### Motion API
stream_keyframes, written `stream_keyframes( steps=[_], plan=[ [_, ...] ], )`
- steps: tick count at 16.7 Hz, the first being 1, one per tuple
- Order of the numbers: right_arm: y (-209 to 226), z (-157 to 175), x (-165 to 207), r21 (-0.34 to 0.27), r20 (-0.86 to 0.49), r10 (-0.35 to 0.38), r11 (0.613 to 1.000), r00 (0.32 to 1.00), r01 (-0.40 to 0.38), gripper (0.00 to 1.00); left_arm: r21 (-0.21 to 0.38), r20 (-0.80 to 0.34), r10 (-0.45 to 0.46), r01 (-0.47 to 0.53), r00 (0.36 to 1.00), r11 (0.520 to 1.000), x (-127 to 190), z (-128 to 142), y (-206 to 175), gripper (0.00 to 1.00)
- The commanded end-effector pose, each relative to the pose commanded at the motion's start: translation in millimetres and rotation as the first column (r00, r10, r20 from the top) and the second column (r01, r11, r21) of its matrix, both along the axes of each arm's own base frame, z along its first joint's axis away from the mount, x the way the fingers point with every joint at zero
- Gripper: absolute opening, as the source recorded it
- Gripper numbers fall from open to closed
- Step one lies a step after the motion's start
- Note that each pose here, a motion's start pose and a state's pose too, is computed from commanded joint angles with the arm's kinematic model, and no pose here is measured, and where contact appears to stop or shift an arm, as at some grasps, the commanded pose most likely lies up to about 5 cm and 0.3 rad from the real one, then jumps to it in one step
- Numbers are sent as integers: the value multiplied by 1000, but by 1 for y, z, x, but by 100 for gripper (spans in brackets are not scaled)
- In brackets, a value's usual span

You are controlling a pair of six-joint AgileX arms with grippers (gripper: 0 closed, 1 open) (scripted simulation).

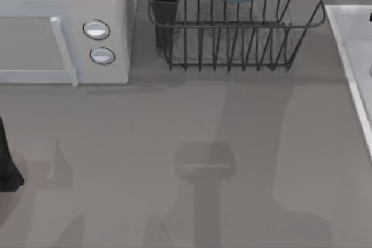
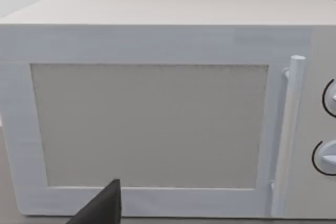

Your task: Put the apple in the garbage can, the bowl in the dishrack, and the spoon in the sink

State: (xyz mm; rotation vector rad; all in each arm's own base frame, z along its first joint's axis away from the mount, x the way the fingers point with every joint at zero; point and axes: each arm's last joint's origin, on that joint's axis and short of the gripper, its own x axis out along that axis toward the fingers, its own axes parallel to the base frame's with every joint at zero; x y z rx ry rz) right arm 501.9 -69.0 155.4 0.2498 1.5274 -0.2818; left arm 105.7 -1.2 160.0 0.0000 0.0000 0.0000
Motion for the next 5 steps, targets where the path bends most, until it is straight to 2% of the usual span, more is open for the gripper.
stream_keyframes(
  steps=[5],
  plan=[
    [0, 0, 0, 0, 0, 0, 1000, 1000, 0, 100, 0, 0, 0, 0, 1000, 1000, 0, 0, 0, 100]
  ],
)
